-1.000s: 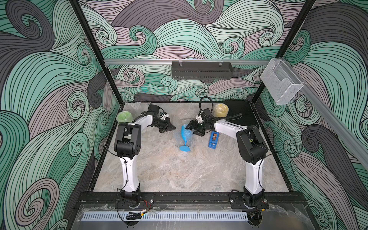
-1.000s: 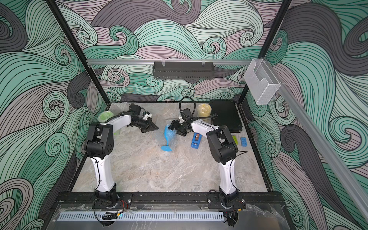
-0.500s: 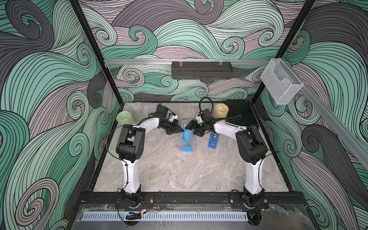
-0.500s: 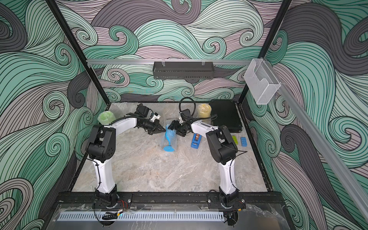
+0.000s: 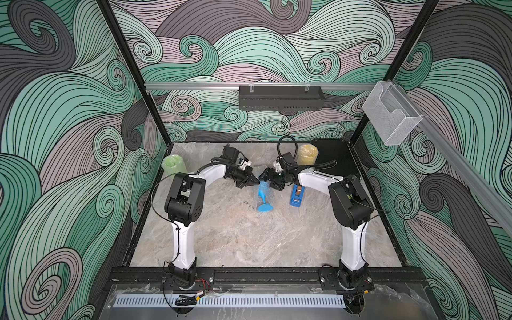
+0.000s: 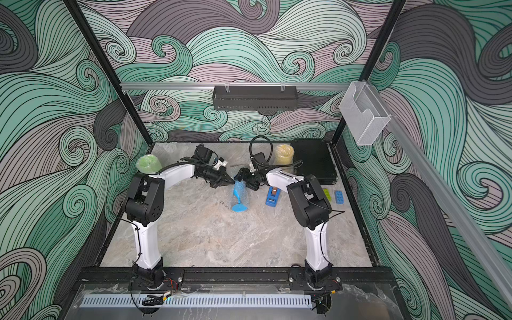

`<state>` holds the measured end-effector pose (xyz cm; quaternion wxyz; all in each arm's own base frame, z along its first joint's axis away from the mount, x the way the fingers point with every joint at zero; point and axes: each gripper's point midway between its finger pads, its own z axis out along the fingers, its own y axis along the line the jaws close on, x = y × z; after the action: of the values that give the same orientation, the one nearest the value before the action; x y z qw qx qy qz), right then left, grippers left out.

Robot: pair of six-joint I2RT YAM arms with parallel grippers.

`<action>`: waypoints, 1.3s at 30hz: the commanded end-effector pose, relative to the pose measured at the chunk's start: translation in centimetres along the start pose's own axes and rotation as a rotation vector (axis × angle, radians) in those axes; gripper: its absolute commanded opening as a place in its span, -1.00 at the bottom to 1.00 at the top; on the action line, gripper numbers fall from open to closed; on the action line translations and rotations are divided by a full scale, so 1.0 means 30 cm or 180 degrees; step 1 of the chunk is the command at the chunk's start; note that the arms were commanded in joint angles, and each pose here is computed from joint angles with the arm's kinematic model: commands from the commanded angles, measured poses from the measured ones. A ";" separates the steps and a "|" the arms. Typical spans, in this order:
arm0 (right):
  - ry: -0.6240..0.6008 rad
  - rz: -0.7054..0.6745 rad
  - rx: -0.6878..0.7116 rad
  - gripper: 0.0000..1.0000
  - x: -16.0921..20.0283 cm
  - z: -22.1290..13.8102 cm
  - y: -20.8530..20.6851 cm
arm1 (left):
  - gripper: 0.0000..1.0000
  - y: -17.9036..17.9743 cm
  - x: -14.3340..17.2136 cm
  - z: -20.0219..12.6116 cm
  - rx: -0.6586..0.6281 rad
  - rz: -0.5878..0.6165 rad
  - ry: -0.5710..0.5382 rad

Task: Wrap wine glasses in bubble wrap
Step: Wrap the wine glass in bubble wrap.

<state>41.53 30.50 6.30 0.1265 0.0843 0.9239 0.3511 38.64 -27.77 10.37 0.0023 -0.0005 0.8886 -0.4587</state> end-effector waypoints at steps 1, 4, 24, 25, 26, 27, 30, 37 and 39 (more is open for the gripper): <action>0.0120 0.0153 0.0328 0.54 0.062 0.020 -0.098 | -0.85 -0.096 0.019 0.035 0.0282 0.0113 0.0178; 0.0134 0.0159 0.0325 0.54 0.067 0.021 -0.099 | -0.80 -0.091 0.020 0.054 0.0271 0.0112 0.0211; 0.0120 -0.0183 0.0017 0.69 0.048 -0.090 0.039 | -0.69 0.035 0.022 0.109 -0.0158 0.0093 0.0302; 0.0119 -0.0194 0.0009 0.70 0.046 -0.093 0.039 | -0.69 0.038 0.023 0.110 -0.0165 0.0087 0.0307; 0.0114 -0.0206 0.0006 0.71 0.042 -0.094 0.038 | -0.69 0.038 0.022 0.110 -0.0170 0.0094 0.0303; 0.0113 -0.0214 -0.0002 0.72 0.039 -0.097 0.039 | -0.69 0.040 0.021 0.109 -0.0176 0.0094 0.0301; 0.0108 -0.0272 -0.0028 0.75 0.029 -0.105 0.048 | -0.69 0.042 0.021 0.111 -0.0182 0.0092 0.0302; 0.0185 -0.0457 -0.0168 0.77 0.020 -0.116 0.103 | -0.66 0.037 0.020 0.109 -0.0172 0.0095 0.0300; 0.0207 -0.0484 -0.0178 0.76 0.026 -0.124 0.108 | -0.61 0.034 0.021 0.109 -0.0169 0.0100 0.0300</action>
<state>40.86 29.86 9.34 0.1329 0.0338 0.9271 0.3489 37.47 -29.92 9.00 -0.0359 0.0366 0.8875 -0.4580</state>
